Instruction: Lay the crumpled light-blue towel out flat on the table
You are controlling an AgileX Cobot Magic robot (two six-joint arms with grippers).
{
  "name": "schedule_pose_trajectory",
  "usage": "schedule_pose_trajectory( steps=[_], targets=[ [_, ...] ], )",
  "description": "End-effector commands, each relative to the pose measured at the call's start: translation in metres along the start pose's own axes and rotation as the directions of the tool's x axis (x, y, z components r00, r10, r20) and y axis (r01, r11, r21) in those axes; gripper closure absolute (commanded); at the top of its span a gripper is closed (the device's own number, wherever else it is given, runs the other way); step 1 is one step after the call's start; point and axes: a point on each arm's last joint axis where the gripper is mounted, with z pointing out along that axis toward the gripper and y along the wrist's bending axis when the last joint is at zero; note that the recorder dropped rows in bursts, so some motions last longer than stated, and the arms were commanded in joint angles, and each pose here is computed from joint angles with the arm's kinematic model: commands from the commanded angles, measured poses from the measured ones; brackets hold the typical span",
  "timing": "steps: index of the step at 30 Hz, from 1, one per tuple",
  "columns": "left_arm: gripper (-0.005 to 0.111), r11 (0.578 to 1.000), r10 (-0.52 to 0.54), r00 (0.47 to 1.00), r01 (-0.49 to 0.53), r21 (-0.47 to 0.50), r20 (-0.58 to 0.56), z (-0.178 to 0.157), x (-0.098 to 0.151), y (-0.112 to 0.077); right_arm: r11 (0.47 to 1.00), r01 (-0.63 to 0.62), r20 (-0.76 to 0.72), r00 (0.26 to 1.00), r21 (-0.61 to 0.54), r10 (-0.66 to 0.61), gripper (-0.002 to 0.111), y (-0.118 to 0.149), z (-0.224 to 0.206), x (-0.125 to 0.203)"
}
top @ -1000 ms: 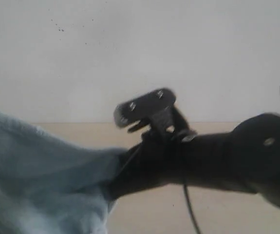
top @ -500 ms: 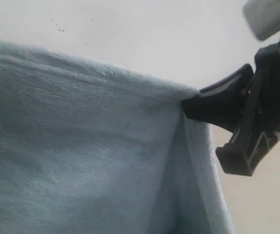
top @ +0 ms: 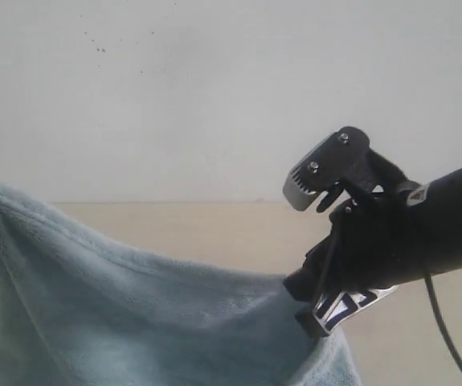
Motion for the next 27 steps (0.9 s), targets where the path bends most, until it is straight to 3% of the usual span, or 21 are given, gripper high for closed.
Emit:
schedule_pose_trajectory(
  steps=[1,5,8,12,14,21,27],
  targets=[
    [0.103,0.999,0.030,1.000,-0.029,0.036,-0.008,0.020,-0.003,-0.009,0.999,-0.024,-0.009,1.000,0.021,0.025,0.055,-0.006,0.013,0.002],
    [0.103,0.998,0.038,0.999,-0.038,0.052,-0.007,0.029,-0.005,-0.012,1.000,-0.013,-0.024,1.000,-0.016,0.013,0.055,-0.002,0.001,-0.001],
    [0.103,0.998,0.034,0.999,-0.035,0.053,0.010,0.030,-0.006,-0.013,0.990,-0.099,-0.059,0.994,-0.103,0.094,0.056,0.011,-0.018,-0.003],
    [0.103,0.997,-0.010,1.000,0.009,0.073,0.011,0.030,-0.007,-0.015,0.960,-0.055,-0.227,0.974,-0.275,-0.009,0.056,0.041,-0.028,0.013],
    [0.103,0.997,-0.023,1.000,0.022,0.079,0.011,0.030,-0.007,-0.015,0.951,-0.013,-0.269,0.960,-0.310,-0.075,0.056,0.053,-0.022,0.025],
    [0.103,0.995,-0.043,0.999,0.045,0.091,-0.020,0.030,-0.004,-0.016,0.942,0.144,-0.241,0.945,-0.303,-0.222,0.056,0.088,0.002,0.064],
    [0.103,0.993,-0.064,0.998,0.065,0.101,-0.014,0.030,-0.005,-0.017,0.972,0.021,-0.278,0.957,-0.233,-0.087,0.056,0.094,0.018,0.085]
  ],
)
